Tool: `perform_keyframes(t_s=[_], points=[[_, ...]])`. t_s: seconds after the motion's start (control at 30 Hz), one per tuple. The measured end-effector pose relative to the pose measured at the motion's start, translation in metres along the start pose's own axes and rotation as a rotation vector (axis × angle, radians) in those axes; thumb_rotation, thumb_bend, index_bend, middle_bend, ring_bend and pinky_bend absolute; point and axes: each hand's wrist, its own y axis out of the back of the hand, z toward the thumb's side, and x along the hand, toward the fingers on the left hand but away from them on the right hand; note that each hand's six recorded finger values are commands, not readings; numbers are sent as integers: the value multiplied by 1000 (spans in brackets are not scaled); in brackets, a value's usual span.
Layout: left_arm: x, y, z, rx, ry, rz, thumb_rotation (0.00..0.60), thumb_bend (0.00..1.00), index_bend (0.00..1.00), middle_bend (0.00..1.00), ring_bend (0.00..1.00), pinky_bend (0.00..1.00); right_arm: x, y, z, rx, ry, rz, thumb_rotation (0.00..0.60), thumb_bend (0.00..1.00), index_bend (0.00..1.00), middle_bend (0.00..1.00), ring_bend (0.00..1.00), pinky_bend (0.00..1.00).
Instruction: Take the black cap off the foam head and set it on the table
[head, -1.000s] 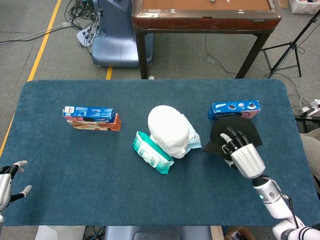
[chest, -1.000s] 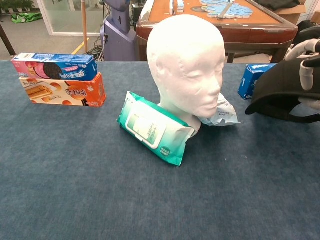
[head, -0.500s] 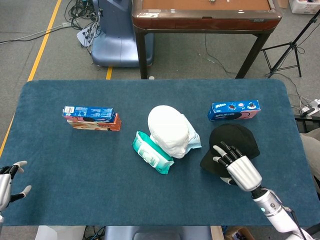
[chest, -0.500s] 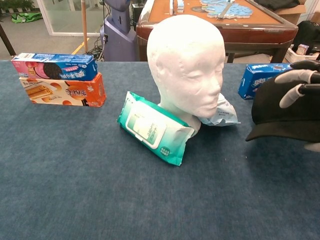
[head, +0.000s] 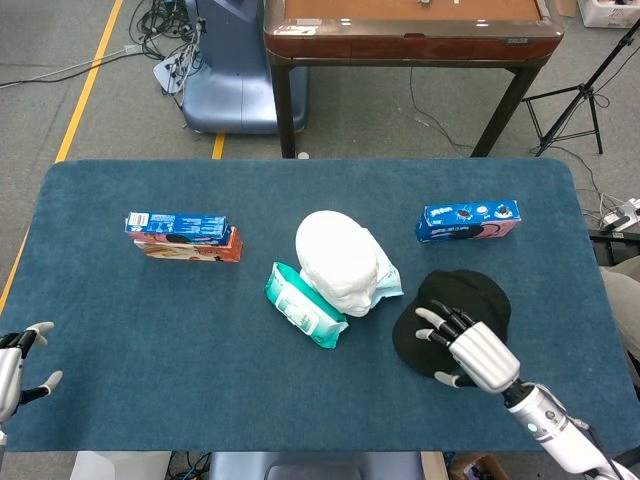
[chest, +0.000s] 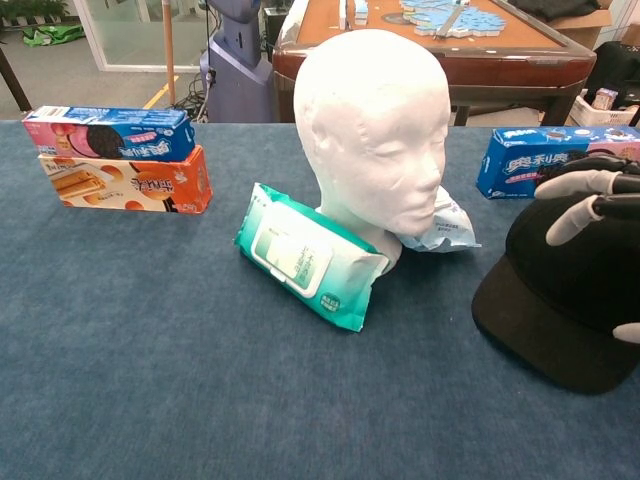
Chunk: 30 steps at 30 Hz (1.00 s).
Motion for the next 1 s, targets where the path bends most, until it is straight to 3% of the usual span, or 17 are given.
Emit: perform_keyframes(t_s=[0.23, 0.5, 0.8, 0.87, 1.0], points=[[0, 1, 0, -2, -3, 3, 600, 161, 268, 401, 306, 613, 4, 13, -6, 45, -66, -109, 600, 0, 308, 155, 24, 195], [-2, 1, 3, 0, -20, 10, 600, 161, 309, 401, 306, 613, 19, 28, -34, 171, -293, -193, 600, 0, 311, 194, 25, 195], [0, -5, 6, 48, -47, 9, 600, 161, 359, 367, 260, 521, 47, 34, -76, 182, -626, -145, 600, 0, 311, 211, 29, 195], [2, -9, 6, 60, -49, 2, 600, 161, 359, 352, 247, 503, 52, 34, -83, 171, -672, -118, 600, 0, 312, 212, 31, 196], [5, -13, 7, 59, -50, -13, 600, 161, 359, 349, 245, 500, 55, 40, -88, 159, -687, -106, 600, 0, 311, 214, 33, 195]])
